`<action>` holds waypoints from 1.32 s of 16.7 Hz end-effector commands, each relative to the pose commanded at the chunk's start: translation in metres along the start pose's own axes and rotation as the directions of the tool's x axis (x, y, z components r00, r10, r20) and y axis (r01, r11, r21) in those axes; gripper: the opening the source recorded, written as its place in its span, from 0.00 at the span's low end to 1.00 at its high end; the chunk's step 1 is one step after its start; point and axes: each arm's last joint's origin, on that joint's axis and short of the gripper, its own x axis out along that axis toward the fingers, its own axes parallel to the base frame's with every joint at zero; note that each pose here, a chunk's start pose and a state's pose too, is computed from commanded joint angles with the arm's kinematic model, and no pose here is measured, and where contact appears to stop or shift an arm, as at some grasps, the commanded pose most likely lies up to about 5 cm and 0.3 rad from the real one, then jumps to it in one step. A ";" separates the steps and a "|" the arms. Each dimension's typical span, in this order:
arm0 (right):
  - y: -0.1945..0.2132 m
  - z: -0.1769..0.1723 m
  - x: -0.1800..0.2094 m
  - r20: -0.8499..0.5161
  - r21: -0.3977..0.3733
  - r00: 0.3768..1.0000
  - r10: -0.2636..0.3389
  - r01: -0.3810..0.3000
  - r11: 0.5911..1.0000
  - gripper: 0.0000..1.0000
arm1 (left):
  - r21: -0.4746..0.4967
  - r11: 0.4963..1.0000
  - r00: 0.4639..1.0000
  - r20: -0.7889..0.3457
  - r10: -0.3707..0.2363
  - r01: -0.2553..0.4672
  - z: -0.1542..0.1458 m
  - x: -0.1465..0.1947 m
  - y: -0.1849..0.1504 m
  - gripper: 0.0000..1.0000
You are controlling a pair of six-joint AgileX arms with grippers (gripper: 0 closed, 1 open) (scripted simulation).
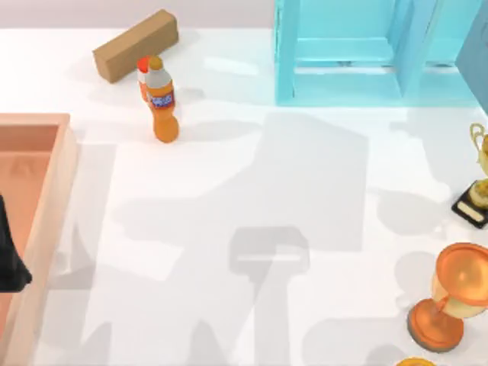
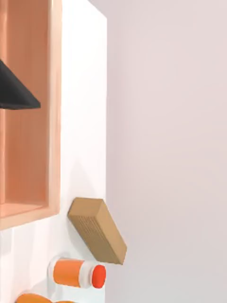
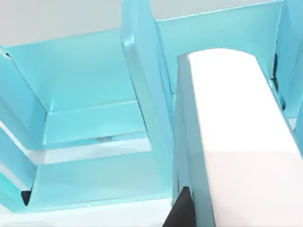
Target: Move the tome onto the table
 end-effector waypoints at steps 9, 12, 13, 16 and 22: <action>0.237 -0.089 0.061 -0.097 -0.716 0.975 -0.202 0.072 0.694 0.00 | 0.000 1.000 1.000 0.000 0.000 0.000 0.000 0.000 0.000 1.00; 0.315 -0.161 0.042 -0.004 -0.908 0.971 -0.239 0.097 0.407 0.00 | 0.000 1.000 1.000 0.000 0.000 0.000 0.000 0.000 0.000 1.00; 0.336 -0.186 0.032 0.036 -0.946 0.971 -0.238 0.110 0.305 0.00 | 0.000 1.000 1.000 0.000 0.000 0.000 0.000 0.000 0.000 1.00; 0.380 -0.255 -0.003 0.155 -0.986 0.967 -0.203 0.165 0.030 0.00 | 0.000 1.000 1.000 0.000 0.000 0.000 0.000 0.000 0.000 1.00; 0.402 -0.307 -0.034 0.249 -0.960 0.957 -0.147 0.224 -0.167 0.00 | 0.000 1.000 1.000 0.000 0.000 0.000 0.000 0.000 0.000 1.00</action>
